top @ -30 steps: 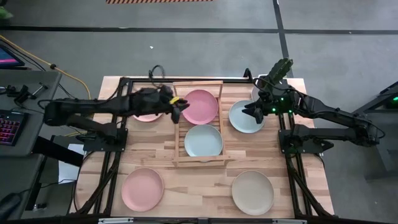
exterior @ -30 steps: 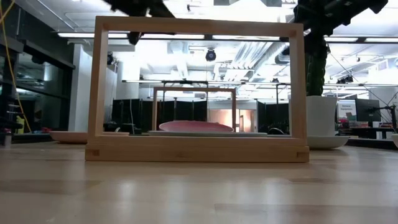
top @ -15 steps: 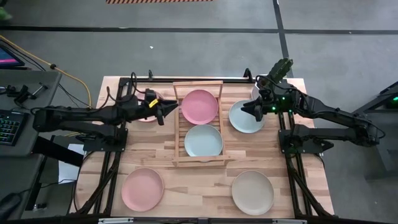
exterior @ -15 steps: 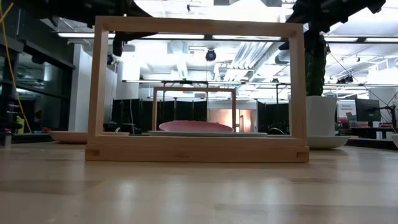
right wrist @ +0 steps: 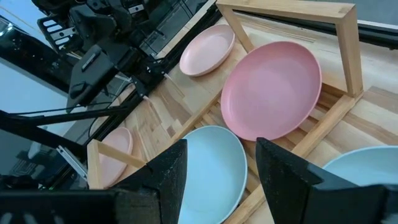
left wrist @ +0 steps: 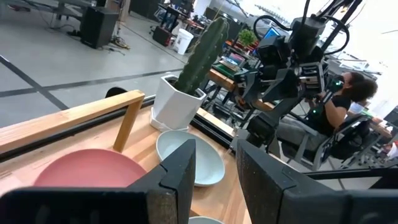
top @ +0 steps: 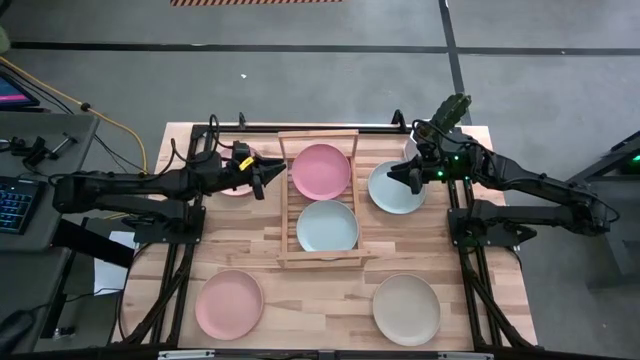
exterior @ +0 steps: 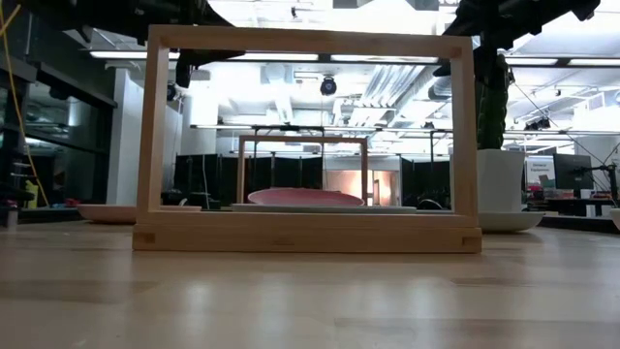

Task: Place and stack plates onto a shelf
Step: Stack the top light pink plate on top of the pink plate on the shelf

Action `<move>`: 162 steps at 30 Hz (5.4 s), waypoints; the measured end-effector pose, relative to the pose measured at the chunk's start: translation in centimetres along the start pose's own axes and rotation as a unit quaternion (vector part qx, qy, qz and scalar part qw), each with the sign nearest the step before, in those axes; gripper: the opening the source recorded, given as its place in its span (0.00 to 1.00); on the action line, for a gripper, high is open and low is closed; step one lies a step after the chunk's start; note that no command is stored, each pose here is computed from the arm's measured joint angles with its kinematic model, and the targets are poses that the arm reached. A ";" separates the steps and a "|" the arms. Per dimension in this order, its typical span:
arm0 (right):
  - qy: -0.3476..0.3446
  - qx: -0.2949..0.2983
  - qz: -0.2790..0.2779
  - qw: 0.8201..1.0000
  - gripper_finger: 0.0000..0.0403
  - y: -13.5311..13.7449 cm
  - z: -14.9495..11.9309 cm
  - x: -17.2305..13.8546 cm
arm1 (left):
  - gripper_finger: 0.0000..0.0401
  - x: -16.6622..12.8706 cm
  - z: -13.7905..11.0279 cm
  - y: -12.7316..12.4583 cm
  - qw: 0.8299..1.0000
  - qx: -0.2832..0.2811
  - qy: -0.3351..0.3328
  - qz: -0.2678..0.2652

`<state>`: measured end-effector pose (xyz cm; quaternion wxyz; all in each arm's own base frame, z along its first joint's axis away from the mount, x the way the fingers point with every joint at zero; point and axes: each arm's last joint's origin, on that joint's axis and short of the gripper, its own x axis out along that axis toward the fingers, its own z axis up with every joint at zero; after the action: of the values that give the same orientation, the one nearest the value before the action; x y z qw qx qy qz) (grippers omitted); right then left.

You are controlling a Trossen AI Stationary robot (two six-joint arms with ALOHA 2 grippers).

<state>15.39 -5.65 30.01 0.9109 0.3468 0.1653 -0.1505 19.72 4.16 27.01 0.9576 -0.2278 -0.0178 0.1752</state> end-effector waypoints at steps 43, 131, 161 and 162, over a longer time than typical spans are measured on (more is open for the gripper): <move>-0.083 0.047 -0.002 0.995 0.43 0.5 1.2 -0.1 | 0.26 -0.5 -0.5 1.4 0.958 0.158 0.177 0.164; -0.045 0.020 -0.044 0.998 0.43 -0.2 0.4 0.0 | 0.26 2.8 -9.2 6.1 0.736 0.329 0.566 0.173; -0.045 0.020 -0.044 0.998 0.43 -0.2 0.4 0.0 | 0.01 3.5 -8.4 5.5 0.709 0.282 0.611 0.209; -0.044 0.021 -0.044 0.998 0.43 -0.2 0.4 0.0 | 0.01 3.5 -7.7 5.0 0.714 0.279 0.610 0.203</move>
<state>15.42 -6.04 30.16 0.9022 0.3514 0.1366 -0.2095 22.20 6.26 17.76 0.7223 -0.0057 0.6663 0.1852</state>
